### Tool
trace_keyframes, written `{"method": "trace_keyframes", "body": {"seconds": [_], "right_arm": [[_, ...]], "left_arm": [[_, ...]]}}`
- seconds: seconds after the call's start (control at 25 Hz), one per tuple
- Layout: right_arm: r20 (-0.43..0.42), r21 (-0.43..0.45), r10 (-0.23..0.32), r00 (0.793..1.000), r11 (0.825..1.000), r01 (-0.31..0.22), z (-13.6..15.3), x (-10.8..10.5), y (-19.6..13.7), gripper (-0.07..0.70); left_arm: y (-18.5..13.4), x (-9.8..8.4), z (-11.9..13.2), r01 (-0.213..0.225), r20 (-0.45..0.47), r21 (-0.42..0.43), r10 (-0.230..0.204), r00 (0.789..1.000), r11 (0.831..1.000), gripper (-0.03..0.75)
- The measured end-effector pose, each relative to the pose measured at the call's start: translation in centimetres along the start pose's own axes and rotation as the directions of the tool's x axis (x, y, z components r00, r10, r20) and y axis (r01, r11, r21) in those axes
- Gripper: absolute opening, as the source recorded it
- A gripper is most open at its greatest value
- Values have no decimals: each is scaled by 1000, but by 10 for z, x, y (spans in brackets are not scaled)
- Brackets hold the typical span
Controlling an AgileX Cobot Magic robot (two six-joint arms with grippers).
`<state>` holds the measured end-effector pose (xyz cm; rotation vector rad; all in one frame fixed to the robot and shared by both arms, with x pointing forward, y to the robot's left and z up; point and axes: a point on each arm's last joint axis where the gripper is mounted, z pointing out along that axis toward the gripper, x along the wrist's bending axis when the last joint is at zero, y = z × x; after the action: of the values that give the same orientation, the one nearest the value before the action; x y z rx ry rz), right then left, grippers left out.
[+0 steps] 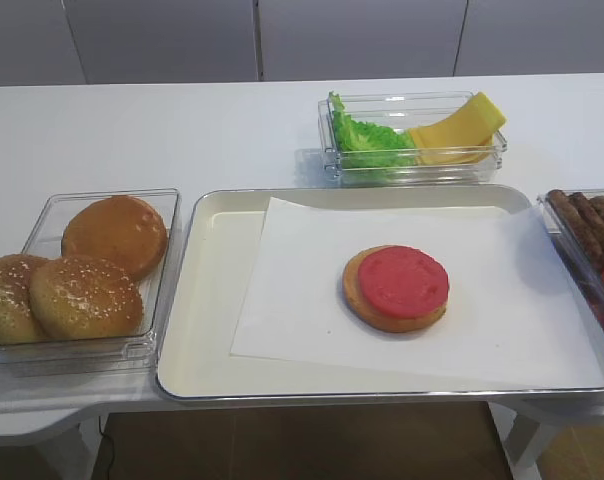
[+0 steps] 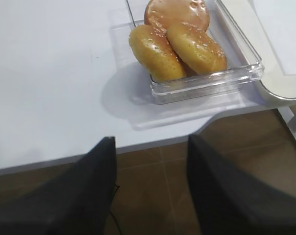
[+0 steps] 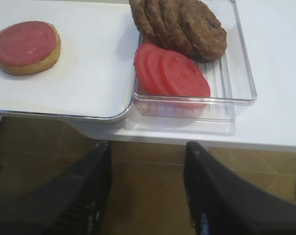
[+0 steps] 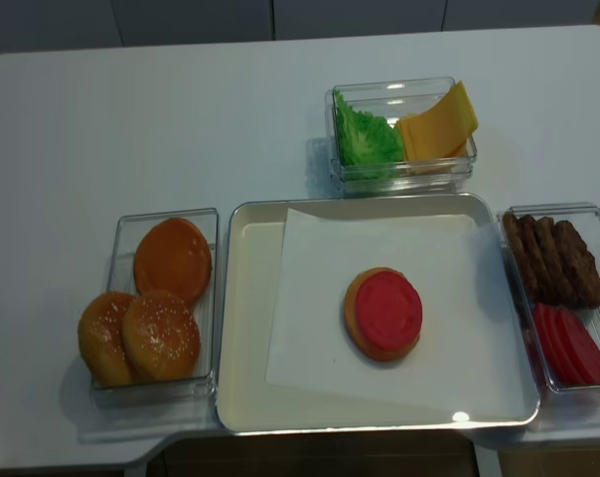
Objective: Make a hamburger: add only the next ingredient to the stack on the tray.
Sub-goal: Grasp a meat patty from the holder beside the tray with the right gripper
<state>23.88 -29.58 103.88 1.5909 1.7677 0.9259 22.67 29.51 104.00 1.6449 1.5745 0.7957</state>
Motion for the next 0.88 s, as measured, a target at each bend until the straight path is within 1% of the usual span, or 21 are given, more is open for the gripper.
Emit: {"method": "trace_keyframes", "body": {"seconds": [0.2,0.32,0.4,0.6,0.76,0.84,0.88], "right_arm": [[-35,-21,14,999,1000,-15,-6,3,7,369],[-49,-22,23,999,999,-24,-8,5,18,433],[-57,-16,30,998,999,-31,-7,6,29,469],[-57,-2,50,997,999,-51,4,6,65,483],[-63,81,75,995,994,-70,24,7,100,465],[-63,136,85,994,988,-76,39,7,118,462],[-62,150,88,994,986,-78,45,7,127,461]], "left_arm": [[0,0,0,0,0,0,0,1000,1000,351],[0,0,0,0,0,0,0,1000,1000,351],[0,0,0,0,0,0,0,1000,1000,351],[0,0,0,0,0,0,0,1000,1000,351],[0,0,0,0,0,0,0,1000,1000,351],[0,0,0,0,0,0,0,1000,1000,351],[0,0,0,0,0,0,0,1000,1000,351]]}}
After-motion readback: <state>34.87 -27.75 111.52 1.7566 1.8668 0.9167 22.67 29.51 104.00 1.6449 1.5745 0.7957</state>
